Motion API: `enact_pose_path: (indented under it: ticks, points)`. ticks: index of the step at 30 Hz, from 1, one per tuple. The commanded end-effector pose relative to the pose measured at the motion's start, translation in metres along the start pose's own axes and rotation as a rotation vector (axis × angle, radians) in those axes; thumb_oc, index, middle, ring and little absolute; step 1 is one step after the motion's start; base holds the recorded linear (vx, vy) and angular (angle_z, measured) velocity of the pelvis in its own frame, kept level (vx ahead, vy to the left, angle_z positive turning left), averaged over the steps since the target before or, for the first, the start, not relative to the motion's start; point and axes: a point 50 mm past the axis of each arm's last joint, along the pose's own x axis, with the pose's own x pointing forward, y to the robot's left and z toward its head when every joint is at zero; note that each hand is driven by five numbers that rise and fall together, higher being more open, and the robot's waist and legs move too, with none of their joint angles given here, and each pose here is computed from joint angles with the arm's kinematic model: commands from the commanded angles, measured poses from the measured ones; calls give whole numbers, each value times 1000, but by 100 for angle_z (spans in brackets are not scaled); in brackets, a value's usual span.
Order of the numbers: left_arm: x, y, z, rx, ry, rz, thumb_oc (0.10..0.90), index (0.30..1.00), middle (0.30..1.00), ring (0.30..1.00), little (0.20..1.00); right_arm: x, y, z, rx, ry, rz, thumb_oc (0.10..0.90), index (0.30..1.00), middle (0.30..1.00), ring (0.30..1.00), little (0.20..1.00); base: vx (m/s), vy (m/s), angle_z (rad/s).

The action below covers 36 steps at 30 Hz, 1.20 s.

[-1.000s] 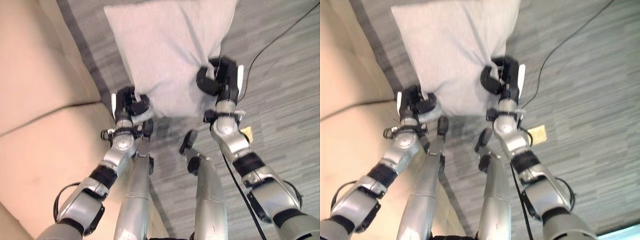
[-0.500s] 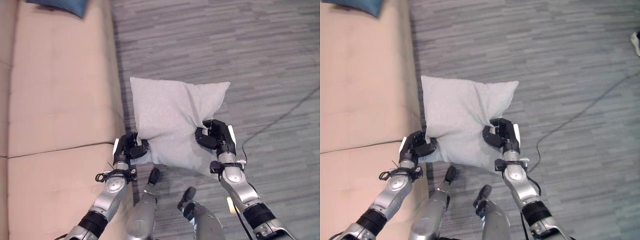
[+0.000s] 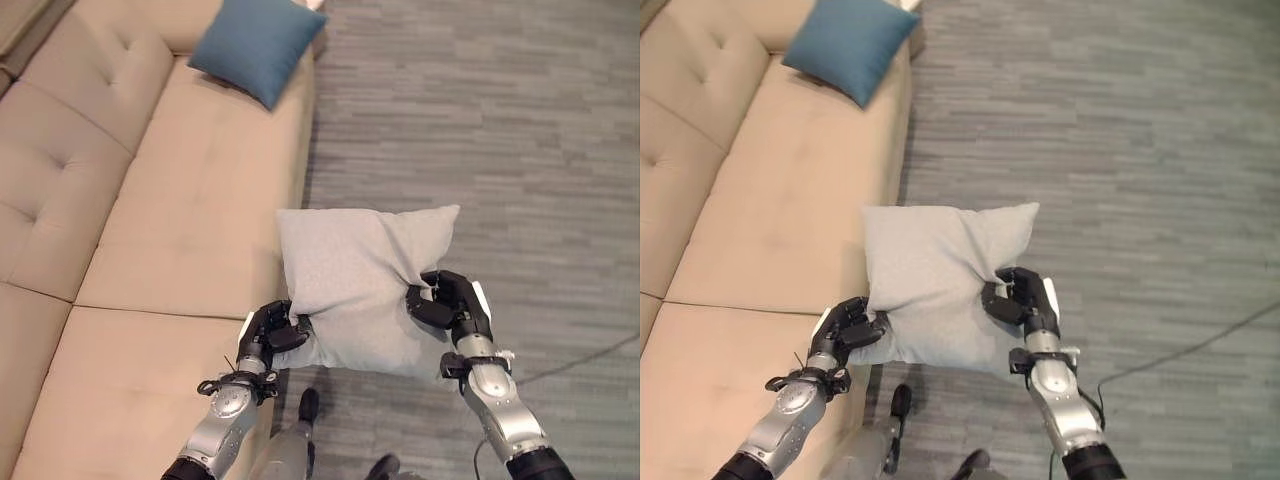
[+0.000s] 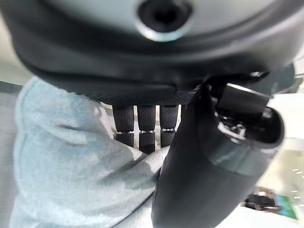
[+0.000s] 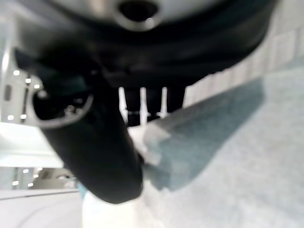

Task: Pick up all the scattered cushions and arrange them neatly on the sofa.

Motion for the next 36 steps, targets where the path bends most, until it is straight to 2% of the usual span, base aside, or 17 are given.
enact_pose_path:
  ticks: [1,9,17,22,26,30,36]
  points:
    - [9,-21,68,-61,-347,-112,400,300,300,300,300,7,25,59,62,-309,144,400,300,300,300,300,107,0,51]
    - [10,-23,75,-34,-382,-119,400,300,300,300,300,6,19,68,26,-360,111,400,300,300,300,300,145,-141,105]
    - [-3,-11,53,-94,-306,-62,400,300,300,300,300,-2,14,62,3,-340,127,400,300,300,300,300,57,-190,87]
    - [3,-20,58,-85,-321,-76,400,300,300,300,300,-3,7,69,31,-369,64,400,300,300,300,300,32,-22,87]
    - [4,-22,61,-70,-329,-79,400,300,300,300,300,-2,12,74,57,-390,59,400,300,300,300,300,99,27,65]
    - [-2,-11,58,-50,-315,-49,400,300,300,300,300,-3,33,72,102,-372,139,400,300,300,300,300,186,135,12]
    - [-4,-7,61,-34,-330,-35,400,300,300,300,300,-7,45,76,142,-387,208,400,300,300,300,300,128,58,19]
